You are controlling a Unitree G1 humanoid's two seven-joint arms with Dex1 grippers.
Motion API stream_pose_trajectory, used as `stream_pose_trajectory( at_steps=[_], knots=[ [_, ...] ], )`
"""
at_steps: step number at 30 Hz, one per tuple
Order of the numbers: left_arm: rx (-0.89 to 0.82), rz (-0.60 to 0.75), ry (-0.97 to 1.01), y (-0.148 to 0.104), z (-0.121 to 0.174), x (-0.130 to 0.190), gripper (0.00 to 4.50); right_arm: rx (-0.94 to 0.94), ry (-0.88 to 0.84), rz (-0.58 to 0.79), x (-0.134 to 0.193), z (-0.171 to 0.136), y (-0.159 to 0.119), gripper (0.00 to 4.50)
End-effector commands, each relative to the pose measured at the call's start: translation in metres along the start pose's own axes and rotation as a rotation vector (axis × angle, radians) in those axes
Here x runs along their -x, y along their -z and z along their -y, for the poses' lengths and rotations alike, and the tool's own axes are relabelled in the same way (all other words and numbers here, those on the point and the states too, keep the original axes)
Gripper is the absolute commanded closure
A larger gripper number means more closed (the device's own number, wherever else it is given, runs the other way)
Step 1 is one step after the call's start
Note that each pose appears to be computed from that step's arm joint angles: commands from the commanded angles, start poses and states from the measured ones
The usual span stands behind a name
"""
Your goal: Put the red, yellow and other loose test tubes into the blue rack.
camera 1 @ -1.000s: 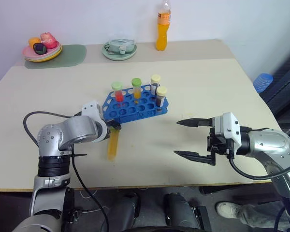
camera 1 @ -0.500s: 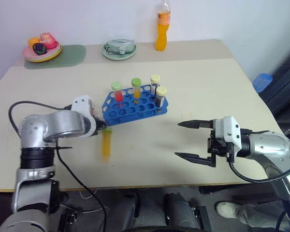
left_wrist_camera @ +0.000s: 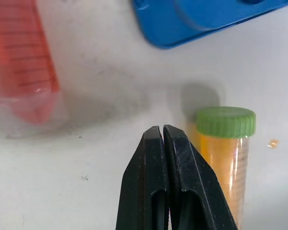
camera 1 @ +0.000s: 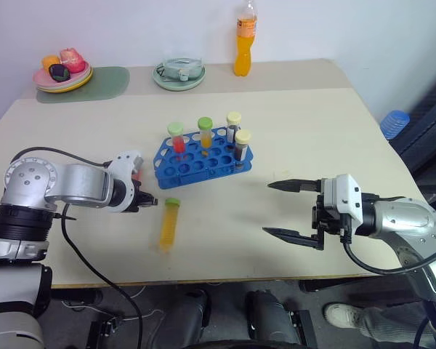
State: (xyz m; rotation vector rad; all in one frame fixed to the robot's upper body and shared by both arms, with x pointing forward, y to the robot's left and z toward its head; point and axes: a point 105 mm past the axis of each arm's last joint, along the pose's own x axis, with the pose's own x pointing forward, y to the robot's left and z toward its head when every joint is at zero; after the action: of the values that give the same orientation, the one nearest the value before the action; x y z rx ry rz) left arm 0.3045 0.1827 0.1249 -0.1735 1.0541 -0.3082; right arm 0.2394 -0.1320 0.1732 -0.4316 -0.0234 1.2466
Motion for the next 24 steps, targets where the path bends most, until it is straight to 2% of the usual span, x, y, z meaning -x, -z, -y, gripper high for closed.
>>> stream_pose_trajectory(
  at_steps=[1,4,6,7,9,15,24],
  knots=[
    [-0.007,0.072,0.052,-0.012,0.011,0.008,4.46,0.036,-0.005,0.026,-0.003,0.001,-0.007,0.00],
    [-0.105,0.093,0.077,-0.014,0.022,0.019,4.46,0.034,-0.006,0.027,-0.003,0.001,-0.007,0.00],
    [-0.120,0.080,0.065,-0.011,0.019,0.021,4.46,0.033,-0.006,0.028,-0.004,0.001,-0.007,0.00],
    [-0.122,0.078,0.061,-0.010,0.018,0.022,4.22,0.033,-0.007,0.028,-0.004,0.001,-0.007,0.00],
    [-0.120,0.082,0.068,-0.011,0.019,0.022,3.67,0.032,-0.007,0.029,-0.004,0.002,-0.007,0.00],
    [-0.097,0.060,0.098,-0.010,0.019,0.019,0.69,0.028,-0.012,0.029,-0.006,0.002,-0.006,0.00],
    [-0.099,-0.007,0.127,0.003,0.019,0.011,0.69,0.020,-0.021,0.028,-0.008,0.003,-0.006,0.00]
  ],
)
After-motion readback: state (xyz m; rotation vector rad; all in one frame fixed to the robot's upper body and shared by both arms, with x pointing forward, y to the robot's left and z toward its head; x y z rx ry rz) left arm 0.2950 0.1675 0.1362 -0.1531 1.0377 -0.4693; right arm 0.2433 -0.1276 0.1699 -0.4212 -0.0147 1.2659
